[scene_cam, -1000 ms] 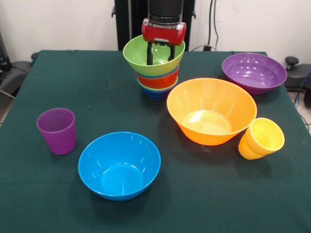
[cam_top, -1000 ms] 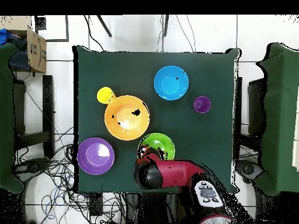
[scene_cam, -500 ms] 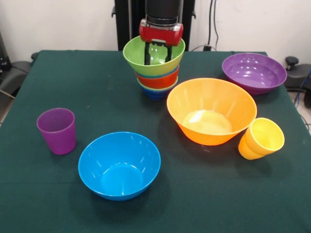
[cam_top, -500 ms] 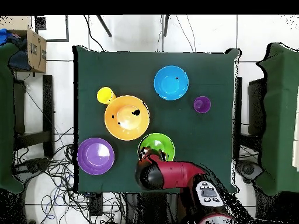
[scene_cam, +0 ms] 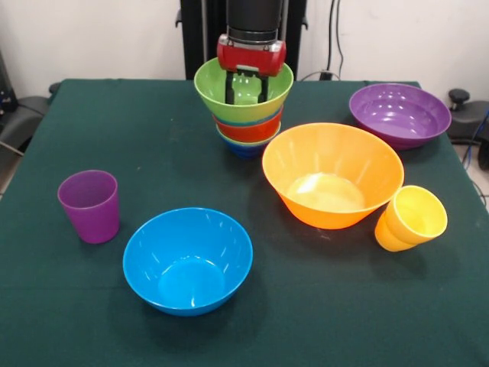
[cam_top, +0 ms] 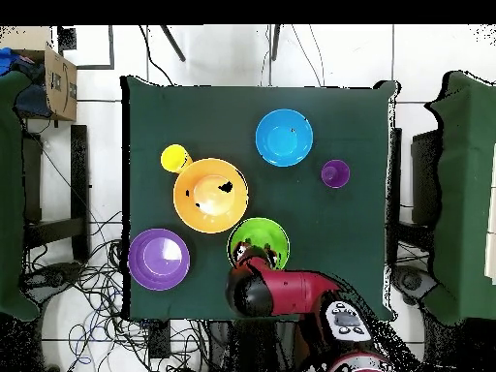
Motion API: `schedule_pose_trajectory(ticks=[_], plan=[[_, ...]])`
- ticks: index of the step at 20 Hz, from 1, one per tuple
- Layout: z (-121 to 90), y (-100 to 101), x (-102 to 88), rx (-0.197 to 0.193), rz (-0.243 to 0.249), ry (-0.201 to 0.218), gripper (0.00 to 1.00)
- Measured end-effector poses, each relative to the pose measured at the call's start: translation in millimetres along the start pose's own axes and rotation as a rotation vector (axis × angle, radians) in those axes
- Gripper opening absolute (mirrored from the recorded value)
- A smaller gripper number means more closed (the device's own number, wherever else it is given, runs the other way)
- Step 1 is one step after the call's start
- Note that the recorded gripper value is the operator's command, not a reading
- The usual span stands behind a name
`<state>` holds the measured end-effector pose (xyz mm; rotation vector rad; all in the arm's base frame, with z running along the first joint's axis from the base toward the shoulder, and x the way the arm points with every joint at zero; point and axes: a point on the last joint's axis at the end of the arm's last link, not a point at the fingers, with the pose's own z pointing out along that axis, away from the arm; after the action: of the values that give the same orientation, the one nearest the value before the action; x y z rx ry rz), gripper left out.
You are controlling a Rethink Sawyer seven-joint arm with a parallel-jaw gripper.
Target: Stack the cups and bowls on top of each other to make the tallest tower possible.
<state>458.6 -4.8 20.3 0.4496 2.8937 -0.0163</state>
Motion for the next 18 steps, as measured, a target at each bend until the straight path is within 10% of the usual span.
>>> schedule_pose_trajectory(ticks=[18], plan=[[0.2, -0.4, 0.2, -0.01, 0.007, -0.011, 1.0]])
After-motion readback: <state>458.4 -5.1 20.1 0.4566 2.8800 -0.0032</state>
